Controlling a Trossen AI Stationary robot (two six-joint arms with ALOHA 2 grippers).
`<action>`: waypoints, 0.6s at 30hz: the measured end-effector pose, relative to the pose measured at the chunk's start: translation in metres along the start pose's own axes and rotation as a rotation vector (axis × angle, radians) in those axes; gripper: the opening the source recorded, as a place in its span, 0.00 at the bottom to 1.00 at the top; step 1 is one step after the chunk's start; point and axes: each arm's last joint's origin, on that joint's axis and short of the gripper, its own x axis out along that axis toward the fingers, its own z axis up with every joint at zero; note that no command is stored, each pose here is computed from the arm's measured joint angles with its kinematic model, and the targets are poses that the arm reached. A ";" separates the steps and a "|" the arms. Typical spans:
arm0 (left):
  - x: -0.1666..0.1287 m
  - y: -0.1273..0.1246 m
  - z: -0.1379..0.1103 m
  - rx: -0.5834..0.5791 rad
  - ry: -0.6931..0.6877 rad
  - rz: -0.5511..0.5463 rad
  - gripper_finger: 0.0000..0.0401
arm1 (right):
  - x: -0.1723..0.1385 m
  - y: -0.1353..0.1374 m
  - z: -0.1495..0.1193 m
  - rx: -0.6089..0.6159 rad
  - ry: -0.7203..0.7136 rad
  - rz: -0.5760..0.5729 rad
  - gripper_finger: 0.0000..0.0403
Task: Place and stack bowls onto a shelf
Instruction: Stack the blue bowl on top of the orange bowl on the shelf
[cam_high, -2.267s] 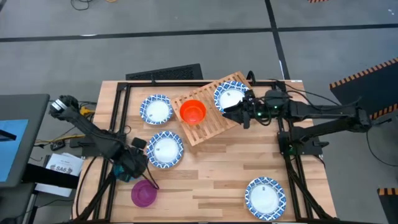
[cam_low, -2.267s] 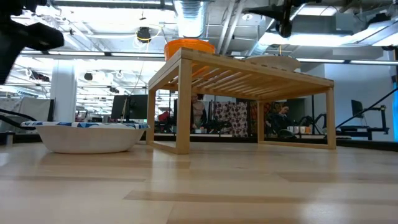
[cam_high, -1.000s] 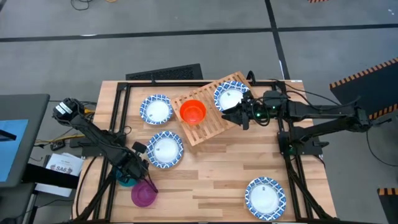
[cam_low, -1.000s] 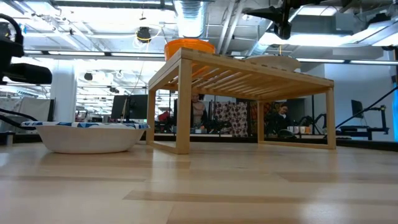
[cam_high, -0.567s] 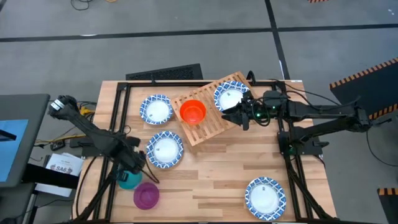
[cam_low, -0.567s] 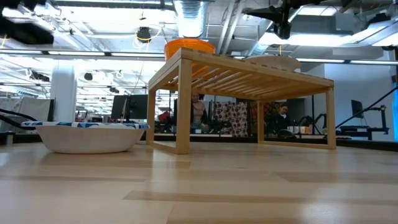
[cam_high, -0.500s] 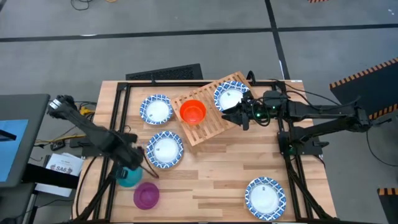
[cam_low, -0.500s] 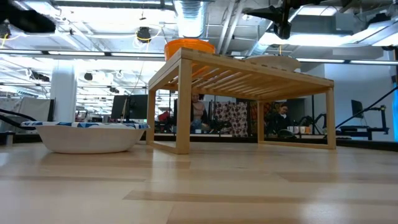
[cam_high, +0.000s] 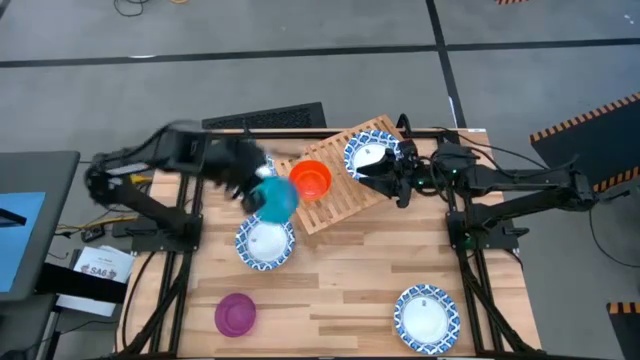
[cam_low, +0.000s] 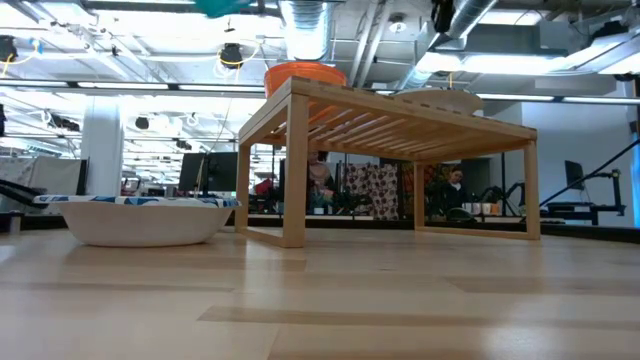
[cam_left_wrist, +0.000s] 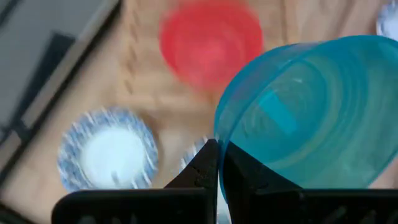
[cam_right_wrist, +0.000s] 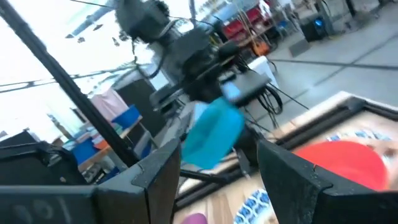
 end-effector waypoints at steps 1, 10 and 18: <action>0.001 0.004 0.013 0.010 -0.020 0.010 0.00 | 0.000 0.000 0.001 -0.002 -0.006 0.004 0.59; 0.051 0.021 0.083 0.070 0.097 -0.009 0.00 | 0.000 0.003 -0.001 -0.015 0.004 0.013 0.59; 0.101 0.037 0.099 0.046 0.194 -0.074 0.00 | 0.000 0.008 -0.005 -0.017 0.020 0.036 0.59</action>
